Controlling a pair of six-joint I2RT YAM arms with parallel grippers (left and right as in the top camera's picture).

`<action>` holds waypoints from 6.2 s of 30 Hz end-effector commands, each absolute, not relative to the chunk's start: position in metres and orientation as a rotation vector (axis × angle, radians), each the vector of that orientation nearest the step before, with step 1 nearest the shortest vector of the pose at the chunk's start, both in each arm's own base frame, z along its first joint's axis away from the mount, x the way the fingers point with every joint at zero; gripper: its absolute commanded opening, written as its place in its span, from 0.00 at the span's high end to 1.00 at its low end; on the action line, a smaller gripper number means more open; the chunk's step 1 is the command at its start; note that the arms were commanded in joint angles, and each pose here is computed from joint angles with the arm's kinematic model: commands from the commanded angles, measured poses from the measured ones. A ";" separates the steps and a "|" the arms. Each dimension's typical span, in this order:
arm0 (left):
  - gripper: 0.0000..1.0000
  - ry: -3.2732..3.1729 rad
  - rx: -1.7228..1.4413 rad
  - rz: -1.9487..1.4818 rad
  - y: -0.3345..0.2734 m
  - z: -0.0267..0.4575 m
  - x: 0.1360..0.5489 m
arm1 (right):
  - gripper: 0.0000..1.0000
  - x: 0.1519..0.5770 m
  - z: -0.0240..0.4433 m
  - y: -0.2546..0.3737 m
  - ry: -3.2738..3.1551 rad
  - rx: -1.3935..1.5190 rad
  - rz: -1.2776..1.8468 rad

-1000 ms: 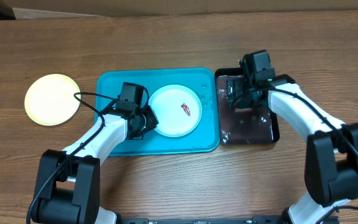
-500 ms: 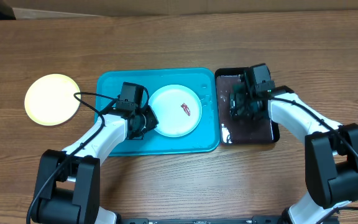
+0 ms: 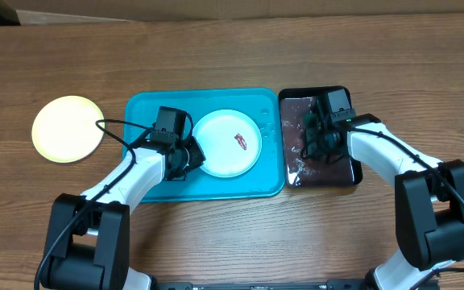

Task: Clean dirty plates on tray and stack at the side
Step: 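Grasp the green sponge and rub it in the black tray's water, then carry the sponge left over the white plate with the right gripper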

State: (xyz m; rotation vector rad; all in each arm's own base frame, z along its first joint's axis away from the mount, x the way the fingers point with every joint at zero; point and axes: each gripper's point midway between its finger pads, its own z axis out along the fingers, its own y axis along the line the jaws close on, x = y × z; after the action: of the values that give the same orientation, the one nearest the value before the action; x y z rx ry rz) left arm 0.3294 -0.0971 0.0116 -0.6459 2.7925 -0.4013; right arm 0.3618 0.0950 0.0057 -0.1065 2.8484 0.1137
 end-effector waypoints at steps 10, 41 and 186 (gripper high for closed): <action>0.74 2.797 -0.611 -0.386 -0.098 0.011 0.331 | 0.43 0.366 0.040 0.097 2.890 -0.111 0.109; 0.74 2.797 -0.612 -0.387 -0.098 0.011 0.331 | 0.54 0.369 0.021 0.098 2.838 -0.110 0.124; 0.96 2.755 -0.596 -0.391 -0.098 0.015 0.341 | 0.96 0.374 0.093 0.104 2.819 -0.132 0.124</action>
State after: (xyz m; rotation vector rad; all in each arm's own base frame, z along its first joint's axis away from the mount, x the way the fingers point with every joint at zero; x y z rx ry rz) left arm 0.3383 -0.0978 0.0148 -0.6138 2.7579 -0.4077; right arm 0.3328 0.0899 0.0292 -0.1303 2.9948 0.0656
